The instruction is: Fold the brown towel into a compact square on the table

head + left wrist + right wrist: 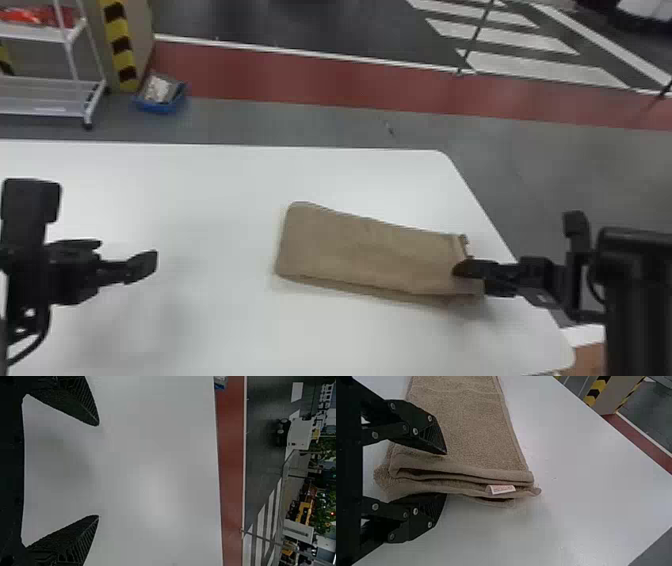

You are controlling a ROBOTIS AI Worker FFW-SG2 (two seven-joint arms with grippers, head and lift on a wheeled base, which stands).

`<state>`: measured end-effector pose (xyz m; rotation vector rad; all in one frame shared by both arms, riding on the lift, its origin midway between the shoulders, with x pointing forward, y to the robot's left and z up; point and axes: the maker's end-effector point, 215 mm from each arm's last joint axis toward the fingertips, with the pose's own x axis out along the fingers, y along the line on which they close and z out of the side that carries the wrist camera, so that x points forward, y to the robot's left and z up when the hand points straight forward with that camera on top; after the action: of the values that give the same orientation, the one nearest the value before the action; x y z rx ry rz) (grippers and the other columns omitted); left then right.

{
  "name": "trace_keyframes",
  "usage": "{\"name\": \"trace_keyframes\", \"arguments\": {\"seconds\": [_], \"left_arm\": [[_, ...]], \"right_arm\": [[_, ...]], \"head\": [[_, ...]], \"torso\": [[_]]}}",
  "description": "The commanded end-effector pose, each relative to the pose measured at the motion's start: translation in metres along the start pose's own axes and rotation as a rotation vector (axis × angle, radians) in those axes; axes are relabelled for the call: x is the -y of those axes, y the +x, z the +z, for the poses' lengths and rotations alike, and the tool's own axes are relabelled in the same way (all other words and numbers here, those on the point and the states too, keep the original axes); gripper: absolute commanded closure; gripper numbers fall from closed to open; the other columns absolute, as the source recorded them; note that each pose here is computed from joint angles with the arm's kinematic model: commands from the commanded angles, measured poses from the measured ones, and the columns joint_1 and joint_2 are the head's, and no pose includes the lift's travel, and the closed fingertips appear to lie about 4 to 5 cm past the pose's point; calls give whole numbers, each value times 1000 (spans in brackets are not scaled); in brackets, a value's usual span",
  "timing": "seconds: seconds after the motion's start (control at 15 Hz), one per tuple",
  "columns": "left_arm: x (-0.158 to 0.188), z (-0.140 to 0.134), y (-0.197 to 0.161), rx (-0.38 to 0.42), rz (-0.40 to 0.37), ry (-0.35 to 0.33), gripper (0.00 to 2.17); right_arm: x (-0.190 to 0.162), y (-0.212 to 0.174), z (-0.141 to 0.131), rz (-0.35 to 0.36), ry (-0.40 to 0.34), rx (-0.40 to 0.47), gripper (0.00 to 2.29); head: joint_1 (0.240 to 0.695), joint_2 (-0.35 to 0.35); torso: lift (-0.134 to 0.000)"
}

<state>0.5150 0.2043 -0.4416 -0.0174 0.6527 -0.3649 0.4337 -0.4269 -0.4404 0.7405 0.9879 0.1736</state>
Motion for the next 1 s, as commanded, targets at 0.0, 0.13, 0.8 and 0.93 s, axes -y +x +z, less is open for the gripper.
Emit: {"name": "trace_keyframes", "arguments": {"seconds": [0.0,0.13,0.8,0.93], "left_arm": [[-3,0,-1,2,3,-7,46],[-2,1,-2,5,0,-7,46],[-3,5,-6,15,2,-4,46],[-3,6,-6,15,2,-4,46]], "right_arm": [[-2,-1,3,2,-2,3,1308],[-3,-3,4,8,-2,7,1636],[-61,-79,66,239,-69,255,1808],[-93,-83,70,316,-118,273,1808]], "head": [[695,-258],[695,-254],[695,-274],[695,-276]], "torso": [[-124],[-124],[-124],[-124]]}}
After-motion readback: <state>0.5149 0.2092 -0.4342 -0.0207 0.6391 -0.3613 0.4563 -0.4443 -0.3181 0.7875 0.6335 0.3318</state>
